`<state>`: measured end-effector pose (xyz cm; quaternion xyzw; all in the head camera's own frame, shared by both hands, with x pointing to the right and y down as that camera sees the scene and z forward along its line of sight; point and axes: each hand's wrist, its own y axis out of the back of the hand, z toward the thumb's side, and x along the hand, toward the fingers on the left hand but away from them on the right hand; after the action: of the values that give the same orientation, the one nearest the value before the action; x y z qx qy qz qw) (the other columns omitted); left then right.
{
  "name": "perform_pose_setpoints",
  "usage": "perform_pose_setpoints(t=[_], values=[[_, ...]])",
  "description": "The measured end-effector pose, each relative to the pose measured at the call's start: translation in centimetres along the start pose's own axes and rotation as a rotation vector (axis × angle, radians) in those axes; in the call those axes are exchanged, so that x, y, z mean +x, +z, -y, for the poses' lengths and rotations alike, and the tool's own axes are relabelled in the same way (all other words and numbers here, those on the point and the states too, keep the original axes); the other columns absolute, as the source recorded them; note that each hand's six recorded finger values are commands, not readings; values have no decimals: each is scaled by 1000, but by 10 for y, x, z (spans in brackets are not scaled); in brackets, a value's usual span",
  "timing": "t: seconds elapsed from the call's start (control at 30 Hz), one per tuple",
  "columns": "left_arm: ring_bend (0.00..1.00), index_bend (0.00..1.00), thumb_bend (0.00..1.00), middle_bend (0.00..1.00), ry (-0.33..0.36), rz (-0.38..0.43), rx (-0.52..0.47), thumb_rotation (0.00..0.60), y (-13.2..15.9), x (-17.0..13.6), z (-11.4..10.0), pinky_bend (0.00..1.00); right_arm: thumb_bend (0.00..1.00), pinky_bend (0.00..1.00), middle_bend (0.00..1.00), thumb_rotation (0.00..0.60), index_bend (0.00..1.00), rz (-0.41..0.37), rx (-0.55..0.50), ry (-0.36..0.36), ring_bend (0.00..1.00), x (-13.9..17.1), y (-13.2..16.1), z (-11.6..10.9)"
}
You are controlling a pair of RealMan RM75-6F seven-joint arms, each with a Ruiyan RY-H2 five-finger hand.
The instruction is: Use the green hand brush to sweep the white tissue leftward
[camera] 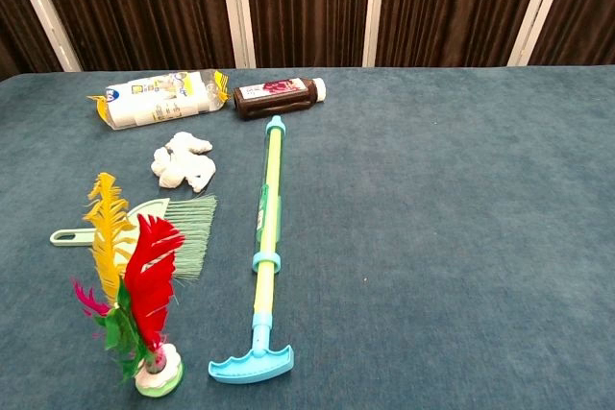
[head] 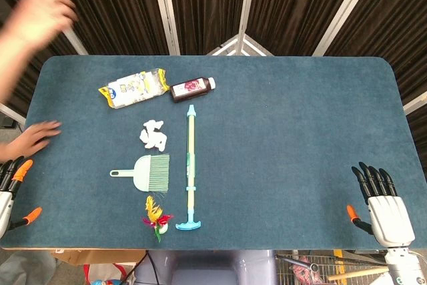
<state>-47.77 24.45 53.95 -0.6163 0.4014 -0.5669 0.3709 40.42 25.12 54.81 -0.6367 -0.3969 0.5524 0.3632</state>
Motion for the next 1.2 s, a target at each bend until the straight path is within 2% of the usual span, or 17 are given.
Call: perform_pose_setpoints(t=[0.17, 0.23, 0.3, 0.37, 0.43, 0.47, 0.57, 0.63, 0.77, 0.93, 1.2], values=[[0, 0, 48, 0, -2, -2, 1, 600, 0, 0, 0, 25, 375, 0, 0, 600, 0, -1, -1, 1, 0, 0, 0, 0], [27, 0, 47, 17, -5, -2, 4, 600, 0, 0, 1, 90, 375, 0, 0, 600, 0, -2, 0, 1, 0, 0, 0, 0], [191, 0, 48, 169, -7, -2, 9, 600, 0, 0, 1, 274, 375, 0, 0, 600, 0, -1, -1, 0, 0, 0, 0, 0], [525, 0, 52, 495, -5, -3, 20, 600, 0, 1, 1, 583, 375, 0, 0, 600, 0, 0, -5, -3, 0, 0, 1, -1], [737, 22, 74, 715, 5, -4, 34, 600, 2, 5, 0, 772, 376, 0, 0, 600, 0, -2, -3, -2, 0, -1, 1, 0], [825, 61, 97, 815, 9, -4, 37, 600, 3, 8, 0, 843, 376, 0, 0, 600, 0, -2, -4, 0, 0, 0, 1, 0], [956, 209, 147, 965, -11, -7, 29, 600, 7, 15, 5, 957, 376, 0, 0, 600, 0, -1, -5, 5, 0, -1, 1, 1], [994, 297, 192, 998, -44, -12, 28, 600, 10, 22, 12, 994, 376, 0, 0, 600, 0, -2, -9, 3, 0, -1, 1, 0], [1000, 368, 268, 1000, -106, -14, 57, 600, 21, 41, 27, 1000, 376, 0, 0, 600, 0, -6, -12, 1, 0, 0, 2, 0], [1000, 374, 322, 1000, -172, -14, 88, 600, 45, 72, 51, 1000, 376, 0, 0, 600, 0, -5, -21, 0, 0, 0, 1, -1], [1000, 379, 325, 1000, -245, 3, 99, 600, 95, 114, 89, 1000, 376, 0, 0, 600, 0, -4, -32, 1, 0, 0, 1, -2]])
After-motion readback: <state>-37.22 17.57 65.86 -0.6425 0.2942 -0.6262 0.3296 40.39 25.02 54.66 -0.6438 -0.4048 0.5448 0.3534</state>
